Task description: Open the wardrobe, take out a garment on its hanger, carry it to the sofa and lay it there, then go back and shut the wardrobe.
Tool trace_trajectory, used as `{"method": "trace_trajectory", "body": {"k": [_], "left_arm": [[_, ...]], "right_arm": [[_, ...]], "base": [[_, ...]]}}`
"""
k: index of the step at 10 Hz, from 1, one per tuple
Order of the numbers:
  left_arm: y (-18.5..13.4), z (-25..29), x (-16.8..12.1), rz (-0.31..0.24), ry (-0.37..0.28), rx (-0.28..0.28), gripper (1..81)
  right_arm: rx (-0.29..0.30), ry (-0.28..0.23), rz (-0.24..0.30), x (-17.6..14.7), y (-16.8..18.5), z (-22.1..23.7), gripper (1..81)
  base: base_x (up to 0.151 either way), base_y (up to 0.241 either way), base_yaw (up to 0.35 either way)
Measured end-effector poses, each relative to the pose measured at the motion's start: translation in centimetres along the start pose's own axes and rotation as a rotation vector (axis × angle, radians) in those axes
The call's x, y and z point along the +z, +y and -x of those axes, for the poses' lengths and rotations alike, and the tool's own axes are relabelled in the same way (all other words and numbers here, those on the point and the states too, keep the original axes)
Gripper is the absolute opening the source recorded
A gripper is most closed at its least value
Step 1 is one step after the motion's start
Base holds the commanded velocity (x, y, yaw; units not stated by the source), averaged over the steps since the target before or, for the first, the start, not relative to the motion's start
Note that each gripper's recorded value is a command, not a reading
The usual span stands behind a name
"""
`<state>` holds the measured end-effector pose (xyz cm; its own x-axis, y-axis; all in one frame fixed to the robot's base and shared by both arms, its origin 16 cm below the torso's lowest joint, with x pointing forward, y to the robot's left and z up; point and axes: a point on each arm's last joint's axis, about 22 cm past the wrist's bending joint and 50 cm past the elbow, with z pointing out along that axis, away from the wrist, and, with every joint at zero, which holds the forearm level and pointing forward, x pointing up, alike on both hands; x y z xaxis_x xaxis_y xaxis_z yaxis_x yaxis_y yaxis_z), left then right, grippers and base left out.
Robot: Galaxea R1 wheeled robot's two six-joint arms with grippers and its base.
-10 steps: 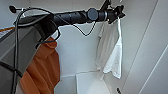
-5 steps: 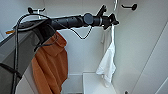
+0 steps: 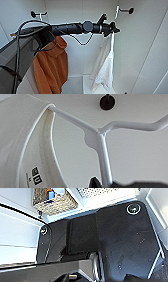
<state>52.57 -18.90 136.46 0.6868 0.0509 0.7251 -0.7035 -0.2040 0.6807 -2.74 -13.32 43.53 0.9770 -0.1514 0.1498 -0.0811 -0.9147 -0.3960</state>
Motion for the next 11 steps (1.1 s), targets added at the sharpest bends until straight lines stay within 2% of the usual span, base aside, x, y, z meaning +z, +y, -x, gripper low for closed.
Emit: {"method": "trace_trajectory", "body": {"k": [3,6,8,11], "left_arm": [[-2.2,4.6,-1.1,0.048,-0.018,-0.085,1.0],[0.2,9.0,-3.5,0.143,-0.036,-0.119,1.0],[0.9,11.0,-6.0,0.183,-0.033,-0.148,1.0],[0.7,13.9,-8.3,0.232,0.001,-0.232,1.0]], "right_arm": [[0.000,0.000,0.000,0.0,0.0,0.0,81.1],[-0.001,0.000,0.000,0.0,0.0,0.0,81.1],[-0.001,0.000,0.000,0.0,0.0,0.0,81.1],[0.000,0.011,0.000,0.0,0.0,-0.1,81.1]], "base": [[0.000,0.000,0.000],[0.000,0.000,0.000],[0.000,0.000,0.000],[0.000,0.000,0.000]]}}
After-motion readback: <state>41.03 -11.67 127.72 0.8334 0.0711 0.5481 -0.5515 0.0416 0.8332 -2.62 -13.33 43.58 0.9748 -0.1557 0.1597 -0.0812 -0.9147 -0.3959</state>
